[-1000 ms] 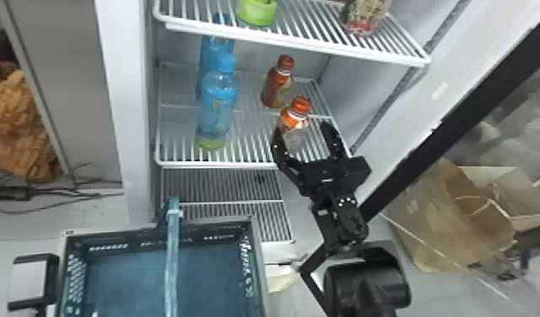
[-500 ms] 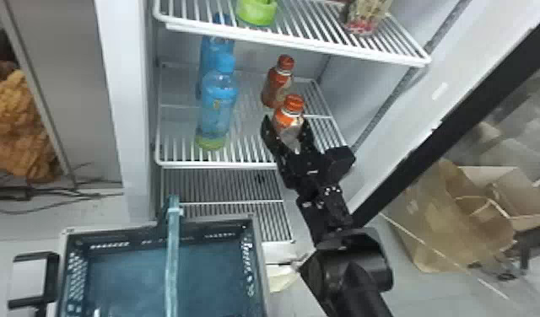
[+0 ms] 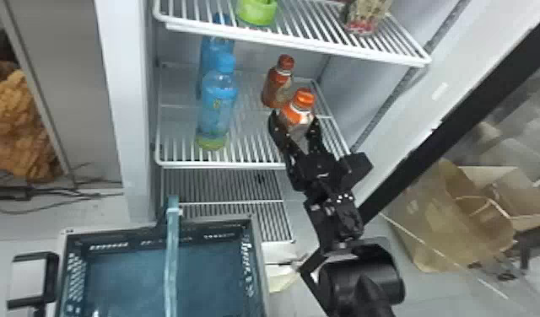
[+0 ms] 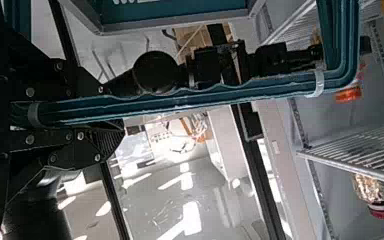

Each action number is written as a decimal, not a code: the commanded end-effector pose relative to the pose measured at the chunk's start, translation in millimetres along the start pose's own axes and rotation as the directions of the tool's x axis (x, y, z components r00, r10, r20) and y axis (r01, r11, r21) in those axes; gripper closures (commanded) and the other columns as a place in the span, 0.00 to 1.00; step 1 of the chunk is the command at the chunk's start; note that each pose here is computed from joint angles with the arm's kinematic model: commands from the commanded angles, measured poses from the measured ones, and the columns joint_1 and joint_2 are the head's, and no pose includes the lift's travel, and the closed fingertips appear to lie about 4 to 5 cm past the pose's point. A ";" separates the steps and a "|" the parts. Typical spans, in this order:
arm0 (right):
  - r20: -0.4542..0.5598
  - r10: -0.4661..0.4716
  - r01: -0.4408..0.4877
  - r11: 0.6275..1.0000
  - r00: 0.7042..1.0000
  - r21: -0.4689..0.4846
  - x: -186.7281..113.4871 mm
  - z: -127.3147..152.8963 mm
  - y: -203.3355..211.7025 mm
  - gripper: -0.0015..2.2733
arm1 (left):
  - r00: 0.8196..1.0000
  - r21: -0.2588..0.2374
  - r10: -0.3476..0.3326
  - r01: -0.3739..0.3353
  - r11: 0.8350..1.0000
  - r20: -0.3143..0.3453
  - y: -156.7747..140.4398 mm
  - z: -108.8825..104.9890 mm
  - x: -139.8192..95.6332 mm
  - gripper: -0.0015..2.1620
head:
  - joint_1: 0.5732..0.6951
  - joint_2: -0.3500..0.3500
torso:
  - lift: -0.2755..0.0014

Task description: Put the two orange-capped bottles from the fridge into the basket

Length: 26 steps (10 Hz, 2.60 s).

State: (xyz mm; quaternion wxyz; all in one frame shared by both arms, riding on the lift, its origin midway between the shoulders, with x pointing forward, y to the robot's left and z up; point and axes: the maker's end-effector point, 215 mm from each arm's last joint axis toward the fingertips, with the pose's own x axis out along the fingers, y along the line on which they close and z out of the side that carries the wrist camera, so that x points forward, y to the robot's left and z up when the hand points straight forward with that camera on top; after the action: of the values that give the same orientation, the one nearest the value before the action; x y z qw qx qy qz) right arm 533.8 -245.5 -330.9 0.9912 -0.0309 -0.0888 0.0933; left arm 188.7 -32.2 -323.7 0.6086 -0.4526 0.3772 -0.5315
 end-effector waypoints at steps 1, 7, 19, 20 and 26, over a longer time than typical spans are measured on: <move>0.055 0.003 -0.005 1.000 0.998 0.024 -11.3 32.0 6.1 0.42 | 1.000 -0.002 -0.002 0.002 1.000 -0.002 -0.5 -0.6 0.1 0.56 | 1.00 0.00 | 0.15; -0.186 0.176 -0.146 0.975 0.967 0.166 -96.8 67.2 65.3 0.41 | 1.000 -0.011 0.000 0.000 1.000 0.009 0.3 -0.4 -2.2 0.56 | 1.00 0.00 | 0.15; -0.614 0.571 -0.326 0.819 0.545 0.472 -198.4 7.5 198.4 0.41 | 1.000 -0.011 0.004 -0.004 1.000 0.001 1.4 -2.0 -2.5 0.56 | 1.00 0.08 | 0.15; -0.626 0.583 -0.316 0.811 0.518 0.492 -203.1 -1.9 201.6 0.41 | 1.000 -0.007 0.004 -0.004 1.000 0.003 1.2 -0.4 -2.4 0.56 | 1.00 0.08 | 0.15; -0.651 0.564 -0.315 0.825 0.507 0.469 -198.2 -11.7 193.9 0.04 | 1.000 -0.008 0.005 -0.004 1.000 0.005 1.4 -0.6 -2.5 0.56 | 1.00 0.08 | 0.15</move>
State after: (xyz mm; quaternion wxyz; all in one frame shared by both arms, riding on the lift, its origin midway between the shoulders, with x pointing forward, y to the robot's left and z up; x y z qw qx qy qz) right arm 306.9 -92.4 -393.0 0.8634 0.0589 0.3717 0.3362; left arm 188.2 -29.6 -325.4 0.6090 -0.4555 0.3789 -0.5273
